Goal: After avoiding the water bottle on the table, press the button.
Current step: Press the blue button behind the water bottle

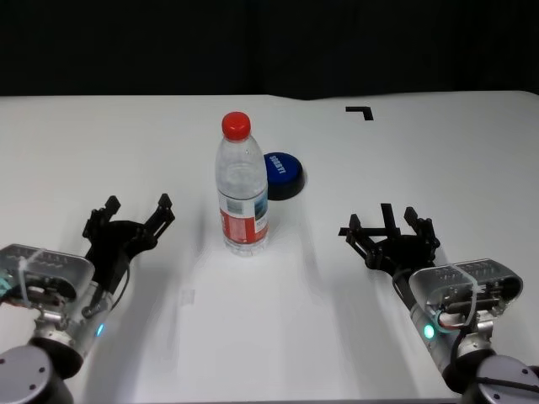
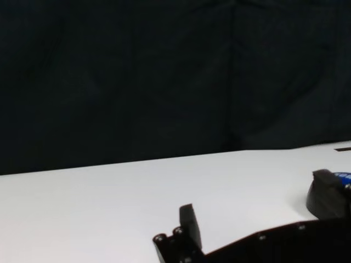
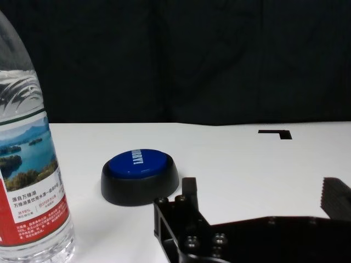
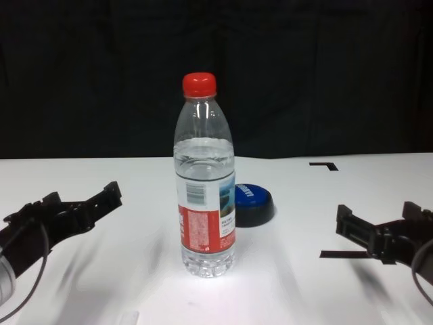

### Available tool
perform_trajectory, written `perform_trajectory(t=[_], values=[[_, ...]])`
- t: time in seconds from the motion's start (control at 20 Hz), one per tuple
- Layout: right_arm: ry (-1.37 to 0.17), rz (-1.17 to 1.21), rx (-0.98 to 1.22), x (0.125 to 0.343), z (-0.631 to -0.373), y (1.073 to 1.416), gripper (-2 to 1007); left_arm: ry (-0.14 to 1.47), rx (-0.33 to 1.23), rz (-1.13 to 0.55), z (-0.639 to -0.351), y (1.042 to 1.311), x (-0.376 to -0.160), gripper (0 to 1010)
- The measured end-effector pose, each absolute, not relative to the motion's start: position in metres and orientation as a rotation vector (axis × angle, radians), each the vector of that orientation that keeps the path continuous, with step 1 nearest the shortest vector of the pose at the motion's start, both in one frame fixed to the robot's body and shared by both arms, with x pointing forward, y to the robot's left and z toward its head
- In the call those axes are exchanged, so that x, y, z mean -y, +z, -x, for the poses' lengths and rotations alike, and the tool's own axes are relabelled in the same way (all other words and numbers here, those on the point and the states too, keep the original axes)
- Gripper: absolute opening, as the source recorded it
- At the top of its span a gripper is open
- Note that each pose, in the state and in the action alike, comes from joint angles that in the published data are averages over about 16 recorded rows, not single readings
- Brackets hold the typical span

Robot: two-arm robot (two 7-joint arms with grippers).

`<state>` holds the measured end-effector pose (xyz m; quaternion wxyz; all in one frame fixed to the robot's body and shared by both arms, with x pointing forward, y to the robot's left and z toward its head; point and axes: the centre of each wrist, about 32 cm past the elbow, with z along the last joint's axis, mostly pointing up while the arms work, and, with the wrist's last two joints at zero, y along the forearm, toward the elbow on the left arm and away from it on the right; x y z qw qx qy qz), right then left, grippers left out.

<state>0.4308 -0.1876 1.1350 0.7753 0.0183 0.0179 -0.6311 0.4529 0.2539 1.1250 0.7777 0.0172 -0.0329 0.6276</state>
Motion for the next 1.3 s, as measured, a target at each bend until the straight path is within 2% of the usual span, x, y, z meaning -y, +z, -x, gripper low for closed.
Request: perform_trajectory(t=[0.65,1.3], values=[[-1.366,-0.04,-0.039,0.188,-0.431,1.135,1003,1.313,0.145,-0.04,-0.44,1.132,-0.267,1003],[-1.366,-0.04,-0.039,0.188,-0.431,1.135,1003,1.272,0.182,-0.051,-0.421,1.136,-0.266,1003]])
